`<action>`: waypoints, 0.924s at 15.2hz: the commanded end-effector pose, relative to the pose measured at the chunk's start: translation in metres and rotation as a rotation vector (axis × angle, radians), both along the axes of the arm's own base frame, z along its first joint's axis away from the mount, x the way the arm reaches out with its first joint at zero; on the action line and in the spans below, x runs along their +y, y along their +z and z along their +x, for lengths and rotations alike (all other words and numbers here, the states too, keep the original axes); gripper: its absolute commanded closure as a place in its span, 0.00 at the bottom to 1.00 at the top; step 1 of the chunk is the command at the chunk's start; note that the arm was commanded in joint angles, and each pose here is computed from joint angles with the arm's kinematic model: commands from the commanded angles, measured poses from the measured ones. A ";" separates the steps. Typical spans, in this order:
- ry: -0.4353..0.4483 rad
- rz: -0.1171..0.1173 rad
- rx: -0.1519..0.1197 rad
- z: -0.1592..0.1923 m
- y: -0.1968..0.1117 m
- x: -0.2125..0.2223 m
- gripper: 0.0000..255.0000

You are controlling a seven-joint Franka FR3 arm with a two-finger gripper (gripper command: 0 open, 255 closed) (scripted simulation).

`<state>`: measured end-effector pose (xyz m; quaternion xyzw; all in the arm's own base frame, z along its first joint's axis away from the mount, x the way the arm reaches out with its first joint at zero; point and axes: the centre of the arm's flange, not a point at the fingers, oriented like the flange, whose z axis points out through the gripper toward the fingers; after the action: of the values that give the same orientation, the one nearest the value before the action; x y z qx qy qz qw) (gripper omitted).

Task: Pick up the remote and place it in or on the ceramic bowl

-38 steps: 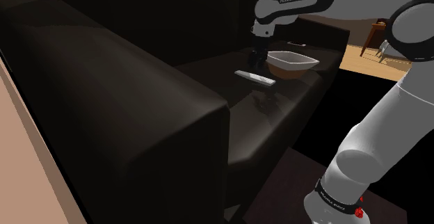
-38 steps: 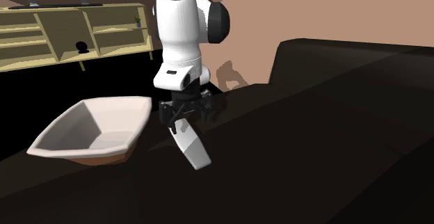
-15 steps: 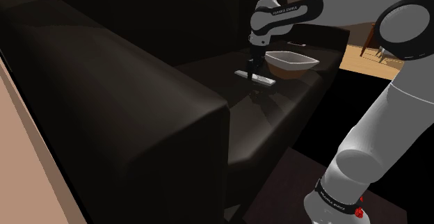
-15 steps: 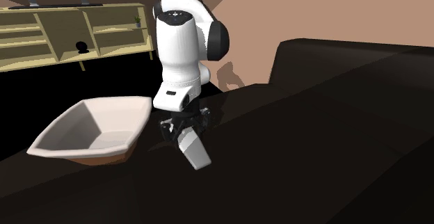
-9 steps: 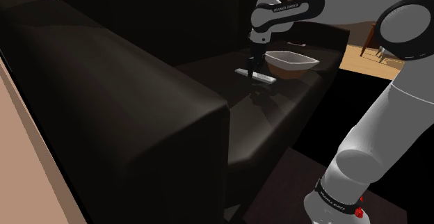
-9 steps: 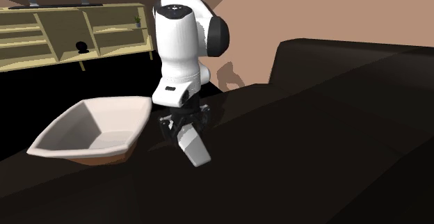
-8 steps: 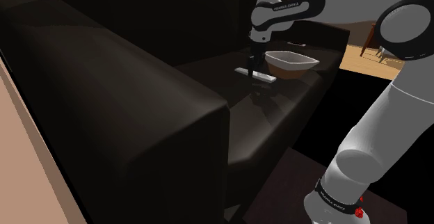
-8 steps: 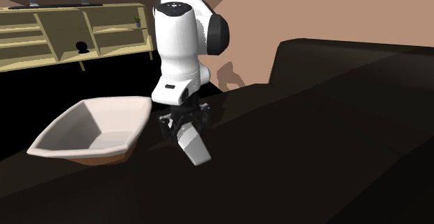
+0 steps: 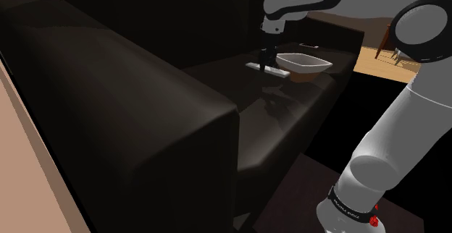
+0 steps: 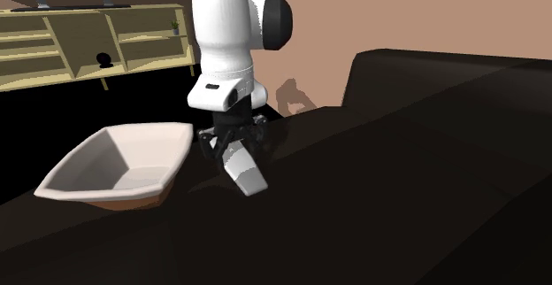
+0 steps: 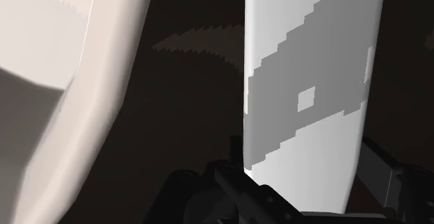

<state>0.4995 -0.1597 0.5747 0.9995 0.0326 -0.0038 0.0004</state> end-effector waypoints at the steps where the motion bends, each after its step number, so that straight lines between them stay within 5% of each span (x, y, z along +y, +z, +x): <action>1: 0.000 0.000 0.000 0.000 0.012 0.001 1.00; 14: 0.000 0.000 0.000 0.000 0.080 0.001 1.00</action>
<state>0.5003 -0.1591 0.6491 0.9995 0.0326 -0.0038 0.0004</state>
